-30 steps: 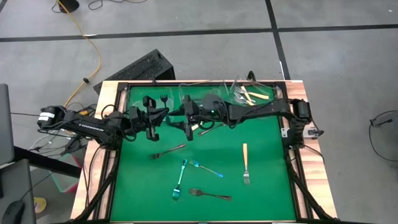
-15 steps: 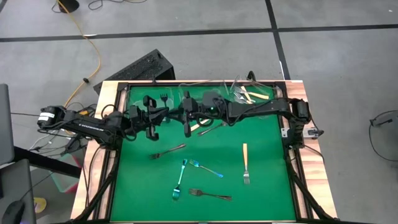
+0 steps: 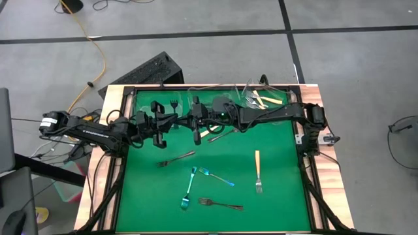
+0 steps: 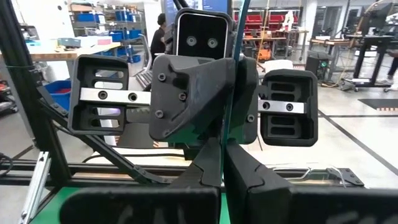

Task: Sort silverware by color (type)
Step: Put the blue fork into the left transparent bin

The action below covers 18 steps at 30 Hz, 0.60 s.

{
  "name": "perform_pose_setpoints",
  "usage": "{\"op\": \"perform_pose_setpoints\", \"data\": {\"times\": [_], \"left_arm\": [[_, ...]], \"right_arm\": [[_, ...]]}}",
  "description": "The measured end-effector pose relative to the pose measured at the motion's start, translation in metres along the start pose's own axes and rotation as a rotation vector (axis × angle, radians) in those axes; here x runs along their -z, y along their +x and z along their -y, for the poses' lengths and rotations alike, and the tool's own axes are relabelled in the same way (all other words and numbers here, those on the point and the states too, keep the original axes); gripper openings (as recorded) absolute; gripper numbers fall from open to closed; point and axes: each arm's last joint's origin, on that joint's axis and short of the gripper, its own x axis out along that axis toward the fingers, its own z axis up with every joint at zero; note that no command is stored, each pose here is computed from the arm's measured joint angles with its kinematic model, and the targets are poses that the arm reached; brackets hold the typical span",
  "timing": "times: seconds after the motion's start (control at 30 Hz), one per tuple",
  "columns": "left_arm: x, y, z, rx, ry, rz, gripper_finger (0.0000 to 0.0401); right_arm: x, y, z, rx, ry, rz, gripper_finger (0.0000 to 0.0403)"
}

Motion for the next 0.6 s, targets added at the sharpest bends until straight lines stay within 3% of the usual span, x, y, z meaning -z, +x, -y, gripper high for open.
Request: {"op": "perform_pose_setpoints", "data": {"times": [0.23,0.47,0.6], "left_arm": [[0.003,0.000,-0.001,-0.032,-0.015,-0.034,0.0017],[-0.004,-0.007,-0.003,-0.037,0.015,-0.097,0.0088],[-0.015,-0.016,-0.007,-0.106,0.056,-0.150,0.0128]], "right_arm": [[0.002,0.000,0.003,0.041,0.014,-0.026,0.0021],[0.005,-0.003,0.016,0.072,0.018,-0.055,0.0021],[0.006,-0.004,0.025,0.102,0.022,-0.056,0.0021]]}}
